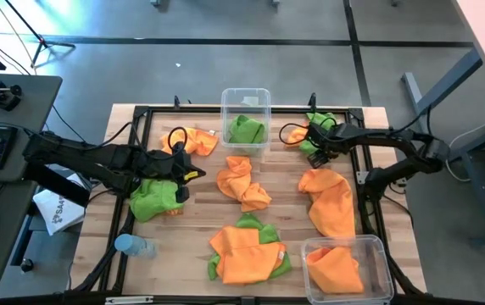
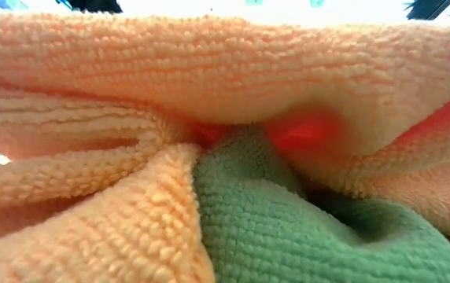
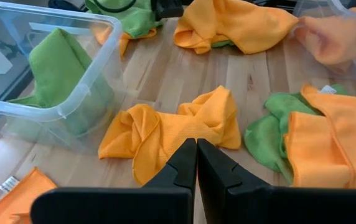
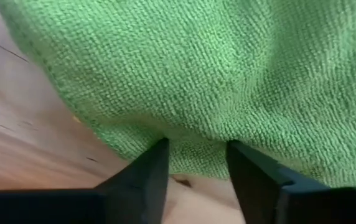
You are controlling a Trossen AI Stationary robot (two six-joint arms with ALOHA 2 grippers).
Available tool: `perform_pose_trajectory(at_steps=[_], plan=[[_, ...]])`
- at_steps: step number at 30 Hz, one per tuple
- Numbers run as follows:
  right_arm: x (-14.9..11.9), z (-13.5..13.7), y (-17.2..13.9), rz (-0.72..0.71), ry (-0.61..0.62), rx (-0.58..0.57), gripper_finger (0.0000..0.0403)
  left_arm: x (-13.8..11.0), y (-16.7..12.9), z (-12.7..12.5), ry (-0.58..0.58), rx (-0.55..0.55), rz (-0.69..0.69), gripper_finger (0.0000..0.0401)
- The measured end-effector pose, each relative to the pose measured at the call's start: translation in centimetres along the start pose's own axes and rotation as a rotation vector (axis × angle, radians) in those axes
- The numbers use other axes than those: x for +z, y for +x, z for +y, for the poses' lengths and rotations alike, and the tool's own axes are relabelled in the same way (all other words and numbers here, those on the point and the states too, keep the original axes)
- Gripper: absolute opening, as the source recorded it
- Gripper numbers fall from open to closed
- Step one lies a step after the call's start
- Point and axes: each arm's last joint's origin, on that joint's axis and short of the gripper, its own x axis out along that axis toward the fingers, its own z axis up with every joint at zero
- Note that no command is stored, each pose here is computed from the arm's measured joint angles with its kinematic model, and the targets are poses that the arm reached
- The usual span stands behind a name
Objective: Sort microfiber towel by color & place in baskets
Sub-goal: Put the green microfiber towel into the top transparent bin
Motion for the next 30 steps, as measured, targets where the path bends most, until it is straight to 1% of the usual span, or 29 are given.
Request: perform_pose_trajectory(at_steps=[2,5,6,7,10,12,14,20,23,27,30], plan=[[0.1,0.0,0.0,-0.007,-0.002,0.003,0.0107,0.0,0.0,0.0,0.000,-0.005,0.001,0.0000],[0.1,0.0,0.0,-0.007,-0.011,0.003,0.0034,0.0,0.0,0.0,0.000,-0.005,0.001,0.0000],[0.1,0.0,0.0,-0.007,-0.021,0.003,0.0018,0.0,0.0,0.0,0.000,-0.005,0.001,0.0000],[0.1,0.0,0.0,-0.008,-0.026,0.000,0.0010,0.0,0.0,0.0,0.000,-0.005,0.001,0.0000],[0.0,-0.1,-0.3,-0.019,-0.018,0.000,0.0018,0.0,0.0,0.0,0.000,-0.005,0.001,0.0000],[-0.1,-0.2,-0.8,-0.040,-0.018,0.008,0.0009,0.0,0.0,0.0,0.000,-0.005,0.001,0.0000],[-0.2,-0.3,-1.5,-0.074,-0.018,0.022,0.0003,0.0,0.0,0.0,0.000,-0.005,0.001,0.0000],[-1.0,-0.7,-4.1,-0.206,0.024,0.085,0.0002,0.0,0.0,0.0,0.000,-0.005,0.001,0.0000],[-1.3,-1.0,-5.0,-0.251,0.047,0.109,0.0001,0.0,0.0,0.0,0.000,-0.004,0.001,0.0000],[-1.4,-1.1,-5.3,-0.269,-0.016,0.116,0.0008,0.0,0.0,0.0,0.000,-0.004,0.001,0.0000],[-1.1,-0.9,-5.0,-0.267,-0.023,0.115,0.0028,0.0,0.0,0.0,0.000,-0.004,0.001,0.0000]])
